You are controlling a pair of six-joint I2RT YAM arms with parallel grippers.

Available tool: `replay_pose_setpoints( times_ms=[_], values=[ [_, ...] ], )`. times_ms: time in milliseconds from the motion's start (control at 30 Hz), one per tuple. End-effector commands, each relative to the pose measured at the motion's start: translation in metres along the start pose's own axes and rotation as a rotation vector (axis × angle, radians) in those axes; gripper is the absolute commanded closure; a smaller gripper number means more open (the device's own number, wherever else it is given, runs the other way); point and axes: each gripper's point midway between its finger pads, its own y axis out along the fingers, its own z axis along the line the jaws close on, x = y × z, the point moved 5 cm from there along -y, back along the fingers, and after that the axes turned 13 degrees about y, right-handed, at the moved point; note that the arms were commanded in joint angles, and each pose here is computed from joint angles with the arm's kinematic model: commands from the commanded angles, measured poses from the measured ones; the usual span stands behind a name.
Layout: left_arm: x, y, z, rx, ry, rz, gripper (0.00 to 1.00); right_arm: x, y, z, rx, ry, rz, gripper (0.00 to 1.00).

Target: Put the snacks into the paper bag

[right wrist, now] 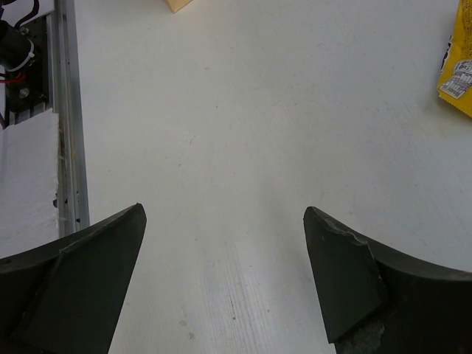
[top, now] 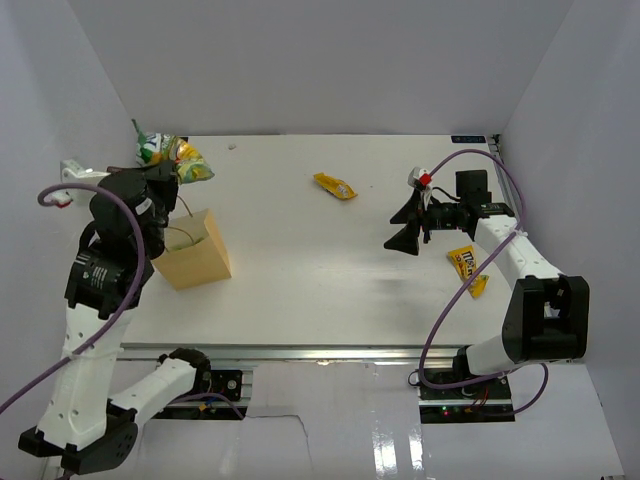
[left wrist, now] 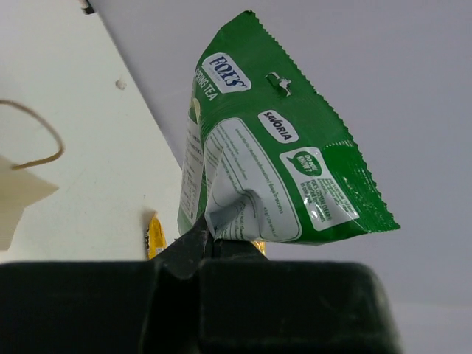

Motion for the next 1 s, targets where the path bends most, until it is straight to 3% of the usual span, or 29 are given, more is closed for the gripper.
replay_pose_setpoints(
  times_ms=[0,367,967],
  values=[
    [0.001,-0.008,0.032,0.202,-0.23,-0.031,1.0,0.01,-0.005,0.01,0.016,-0.033,-0.026,0.07],
    [0.0,-0.02,0.068,0.419,-0.302,-0.07,1.0,0.003,-0.007,0.016,0.006,-0.033,-0.023,0.07],
    [-0.017,0.003,0.102,0.574,-0.156,-0.173,1.0,0.0,-0.006,0.013,0.006,-0.037,-0.018,0.07]
  ],
)
